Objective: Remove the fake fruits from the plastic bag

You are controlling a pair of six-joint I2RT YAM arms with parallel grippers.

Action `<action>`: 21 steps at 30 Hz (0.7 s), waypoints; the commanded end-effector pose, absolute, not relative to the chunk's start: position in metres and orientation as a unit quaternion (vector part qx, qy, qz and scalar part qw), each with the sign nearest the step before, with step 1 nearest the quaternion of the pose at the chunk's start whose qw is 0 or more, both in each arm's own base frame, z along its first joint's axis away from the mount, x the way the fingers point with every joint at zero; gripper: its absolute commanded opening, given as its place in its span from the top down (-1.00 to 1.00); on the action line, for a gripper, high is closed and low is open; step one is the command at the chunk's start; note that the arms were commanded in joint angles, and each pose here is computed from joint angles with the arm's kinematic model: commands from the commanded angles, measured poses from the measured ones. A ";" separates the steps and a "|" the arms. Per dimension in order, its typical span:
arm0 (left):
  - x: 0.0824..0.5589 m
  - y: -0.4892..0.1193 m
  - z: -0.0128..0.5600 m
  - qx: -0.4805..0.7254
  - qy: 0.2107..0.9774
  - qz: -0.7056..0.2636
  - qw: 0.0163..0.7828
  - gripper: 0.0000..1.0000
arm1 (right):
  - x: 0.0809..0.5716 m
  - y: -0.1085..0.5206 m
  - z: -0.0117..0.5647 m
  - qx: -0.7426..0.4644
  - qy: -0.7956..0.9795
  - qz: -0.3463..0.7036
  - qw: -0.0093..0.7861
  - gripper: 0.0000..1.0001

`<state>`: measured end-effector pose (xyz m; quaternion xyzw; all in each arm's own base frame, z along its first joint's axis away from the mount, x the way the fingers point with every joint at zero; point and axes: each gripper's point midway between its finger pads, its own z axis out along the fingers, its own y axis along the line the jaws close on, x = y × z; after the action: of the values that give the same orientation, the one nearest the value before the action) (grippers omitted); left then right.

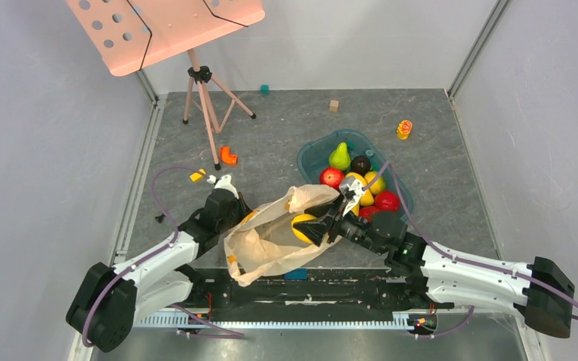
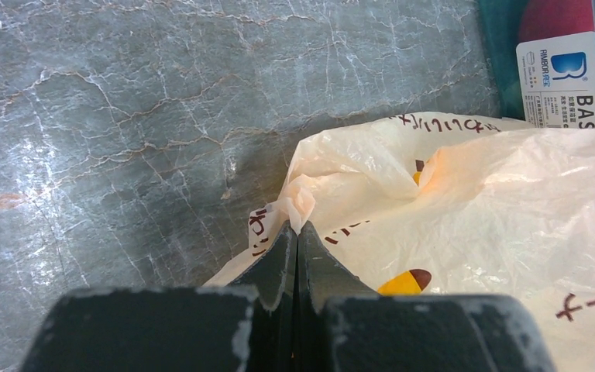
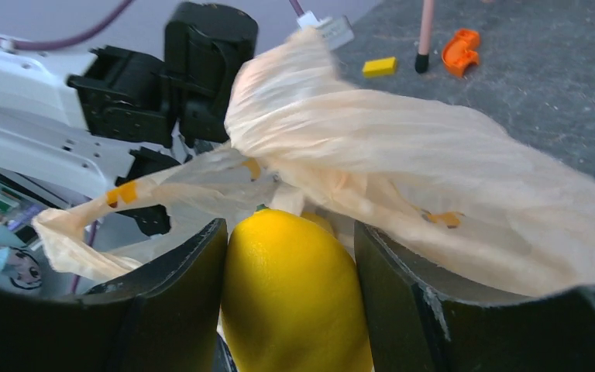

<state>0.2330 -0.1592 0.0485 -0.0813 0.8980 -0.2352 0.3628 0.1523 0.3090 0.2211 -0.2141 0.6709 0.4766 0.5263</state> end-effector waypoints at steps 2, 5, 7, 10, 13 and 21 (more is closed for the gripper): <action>0.243 -0.159 0.061 -0.072 0.889 -0.231 0.390 0.96 | 0.145 0.312 0.274 -0.199 0.610 0.535 0.550 -0.02; 0.241 -0.153 0.058 -0.079 0.894 -0.217 0.385 0.96 | 0.140 0.316 0.288 -0.206 0.598 0.551 0.544 -0.01; 0.243 -0.149 0.059 -0.089 0.894 -0.206 0.389 0.96 | 0.140 0.314 0.295 -0.202 0.598 0.550 0.546 0.00; 0.243 -0.138 0.059 -0.109 0.896 -0.180 0.390 0.96 | 0.144 0.310 0.301 -0.195 0.607 0.537 0.552 0.03; 0.244 -0.124 0.058 -0.129 0.898 -0.146 0.394 0.96 | 0.160 0.298 0.302 -0.171 0.637 0.494 0.566 0.07; 0.241 -0.092 0.060 -0.175 0.898 -0.069 0.398 0.96 | 0.218 0.233 0.307 -0.081 0.698 0.367 0.609 0.10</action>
<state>0.2338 -0.1110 0.0440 -0.1324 0.9110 -0.1109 0.3745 0.1853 0.2748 0.2982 -0.1386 0.6661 0.4481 0.5800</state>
